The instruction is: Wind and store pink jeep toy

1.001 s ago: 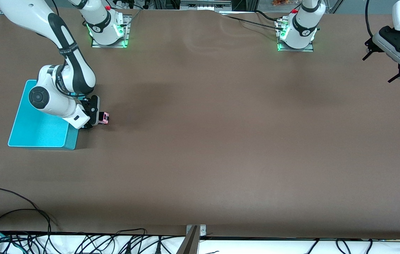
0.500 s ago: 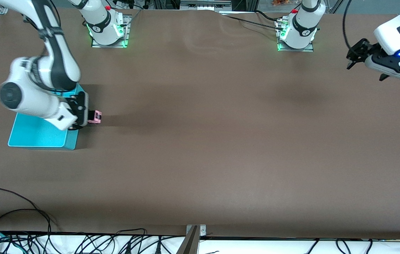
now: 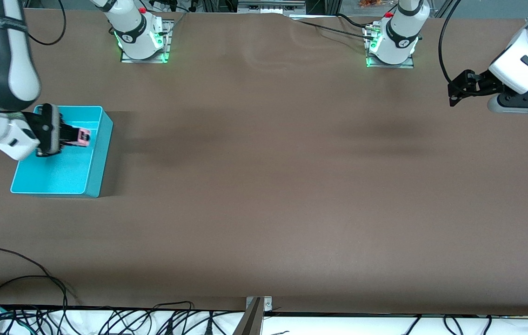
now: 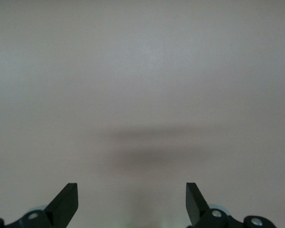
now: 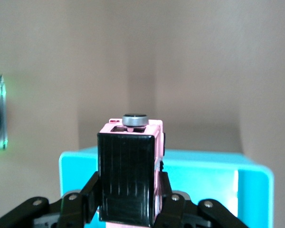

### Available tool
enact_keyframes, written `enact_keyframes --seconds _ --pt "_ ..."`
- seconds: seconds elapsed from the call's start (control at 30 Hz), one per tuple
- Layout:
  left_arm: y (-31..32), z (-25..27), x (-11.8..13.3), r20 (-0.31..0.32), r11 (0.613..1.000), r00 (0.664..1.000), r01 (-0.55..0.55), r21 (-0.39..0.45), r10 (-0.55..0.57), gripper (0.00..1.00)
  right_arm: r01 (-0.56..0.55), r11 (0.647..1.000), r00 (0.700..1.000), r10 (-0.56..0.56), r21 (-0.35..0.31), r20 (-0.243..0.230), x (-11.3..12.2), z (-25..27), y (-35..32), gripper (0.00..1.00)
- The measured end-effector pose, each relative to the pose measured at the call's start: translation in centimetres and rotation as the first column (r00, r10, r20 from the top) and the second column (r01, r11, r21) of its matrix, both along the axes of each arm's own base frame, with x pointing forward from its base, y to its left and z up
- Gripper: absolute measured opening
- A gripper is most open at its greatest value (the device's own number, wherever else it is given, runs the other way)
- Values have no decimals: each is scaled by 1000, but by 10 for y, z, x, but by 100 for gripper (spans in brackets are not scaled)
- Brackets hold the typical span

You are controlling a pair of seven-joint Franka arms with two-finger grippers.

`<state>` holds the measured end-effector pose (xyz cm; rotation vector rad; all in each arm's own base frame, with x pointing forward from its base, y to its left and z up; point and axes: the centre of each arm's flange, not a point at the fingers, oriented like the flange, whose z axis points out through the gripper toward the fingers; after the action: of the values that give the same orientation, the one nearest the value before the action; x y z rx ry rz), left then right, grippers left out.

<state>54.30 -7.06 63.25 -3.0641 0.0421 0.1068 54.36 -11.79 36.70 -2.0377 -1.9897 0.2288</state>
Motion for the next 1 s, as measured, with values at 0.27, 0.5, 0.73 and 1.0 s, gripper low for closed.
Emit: enact_keyframes --seconds 0.27,0.5,0.73,1.0 --pt "-5 2 0 10 993 993 -115 -4 115 100 -14 1000 1000 14 19 4 -39 -51 -50 52" --pt "-6 4 -1 8 990 990 -142 -22 142 100 -16 1000 1000 16 6 6 -61 -97 -44 52" --pt "-8 4 -1 7 989 990 -143 -25 143 100 -15 1000 1000 15 -8 0 -77 -129 -41 52" --pt "-7 3 -2 0 989 989 -148 -23 148 100 9 1000 1000 -9 -11 -3 -82 -153 -46 52"
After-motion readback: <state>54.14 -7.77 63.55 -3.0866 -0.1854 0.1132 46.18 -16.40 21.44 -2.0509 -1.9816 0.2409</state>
